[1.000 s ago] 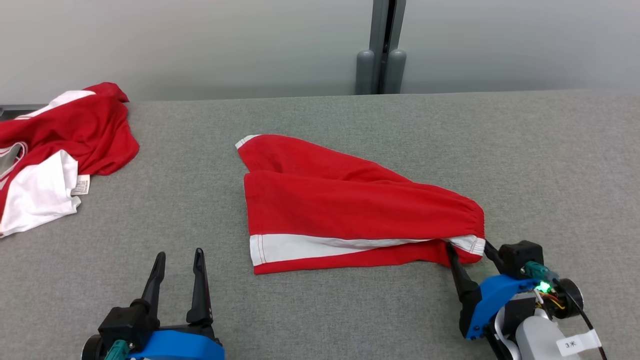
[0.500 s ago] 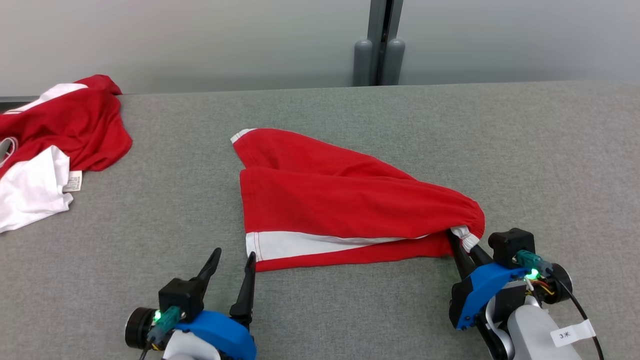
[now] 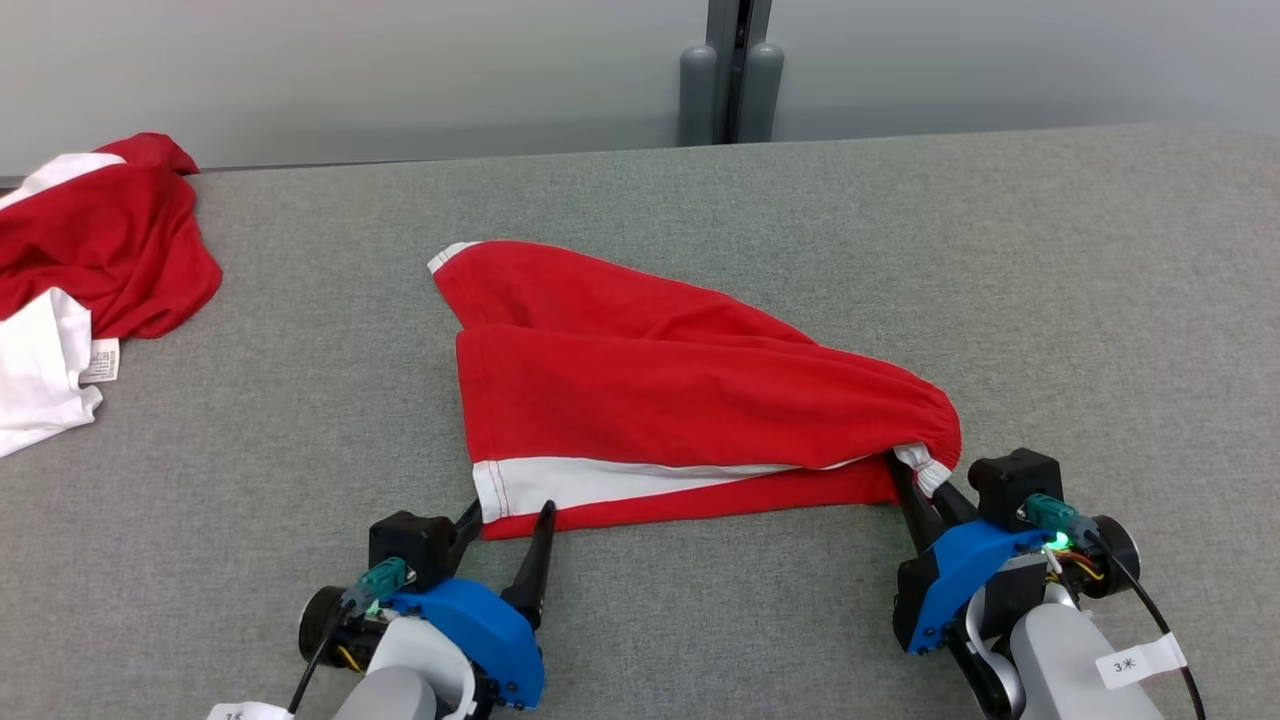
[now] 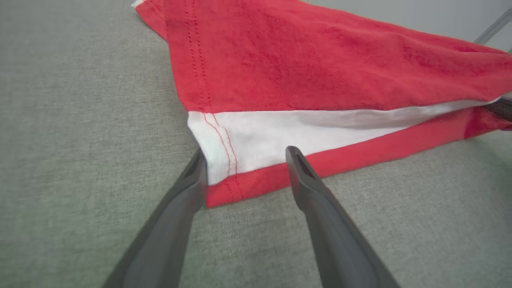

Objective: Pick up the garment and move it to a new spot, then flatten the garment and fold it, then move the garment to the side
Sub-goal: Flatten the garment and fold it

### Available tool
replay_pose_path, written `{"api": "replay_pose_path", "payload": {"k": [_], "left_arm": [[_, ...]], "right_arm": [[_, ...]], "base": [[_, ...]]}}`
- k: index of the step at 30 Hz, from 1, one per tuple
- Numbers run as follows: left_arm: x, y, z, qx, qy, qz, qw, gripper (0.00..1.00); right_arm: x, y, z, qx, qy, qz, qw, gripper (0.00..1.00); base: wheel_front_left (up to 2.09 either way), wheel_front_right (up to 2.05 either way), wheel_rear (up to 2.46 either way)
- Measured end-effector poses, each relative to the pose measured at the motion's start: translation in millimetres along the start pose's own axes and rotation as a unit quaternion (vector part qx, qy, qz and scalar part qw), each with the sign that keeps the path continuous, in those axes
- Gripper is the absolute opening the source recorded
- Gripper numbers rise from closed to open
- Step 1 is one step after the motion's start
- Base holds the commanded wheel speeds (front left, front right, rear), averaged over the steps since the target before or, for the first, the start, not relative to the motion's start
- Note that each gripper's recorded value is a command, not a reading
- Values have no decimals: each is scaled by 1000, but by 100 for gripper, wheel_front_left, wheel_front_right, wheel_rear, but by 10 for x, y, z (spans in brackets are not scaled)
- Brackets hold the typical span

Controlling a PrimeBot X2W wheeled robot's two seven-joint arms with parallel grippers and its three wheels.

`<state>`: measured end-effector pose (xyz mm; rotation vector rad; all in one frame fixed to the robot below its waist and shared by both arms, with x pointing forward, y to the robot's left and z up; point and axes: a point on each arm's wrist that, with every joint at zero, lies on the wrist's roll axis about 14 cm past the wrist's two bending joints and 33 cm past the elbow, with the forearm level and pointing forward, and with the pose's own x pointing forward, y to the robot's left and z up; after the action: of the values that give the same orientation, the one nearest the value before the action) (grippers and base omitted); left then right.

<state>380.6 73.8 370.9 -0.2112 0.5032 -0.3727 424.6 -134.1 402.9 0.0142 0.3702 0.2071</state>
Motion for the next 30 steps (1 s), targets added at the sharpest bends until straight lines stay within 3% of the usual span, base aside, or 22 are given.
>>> {"api": "replay_pose_path", "payload": {"k": [10,12,14,17,19,20,30], "left_arm": [[12,-108,186,6,-44,-27,999,100],[5,-99,145,6,-34,-26,999,82],[0,-77,91,1,-24,-22,999,54],[12,-46,31,-4,-11,-17,1000,29],[55,-40,88,0,-18,-17,1000,4],[78,-45,131,0,-25,-18,1000,0],[78,-53,506,7,-104,-24,994,0]], "right_arm": [[-3,-14,-14,-2,1,-2,1000,4],[-7,-12,-13,-2,0,-2,1000,4],[-12,-4,-17,-3,1,-1,1000,4],[-24,13,-17,-3,-1,2,1000,4],[-32,16,-26,-3,0,3,1000,4],[-35,16,-26,-3,0,3,1000,4],[-51,3,205,-1,-40,1,999,0]], "base": [[0,0,0],[0,0,0],[0,0,0],[0,0,0],[0,0,0],[0,0,0],[0,0,0]]}}
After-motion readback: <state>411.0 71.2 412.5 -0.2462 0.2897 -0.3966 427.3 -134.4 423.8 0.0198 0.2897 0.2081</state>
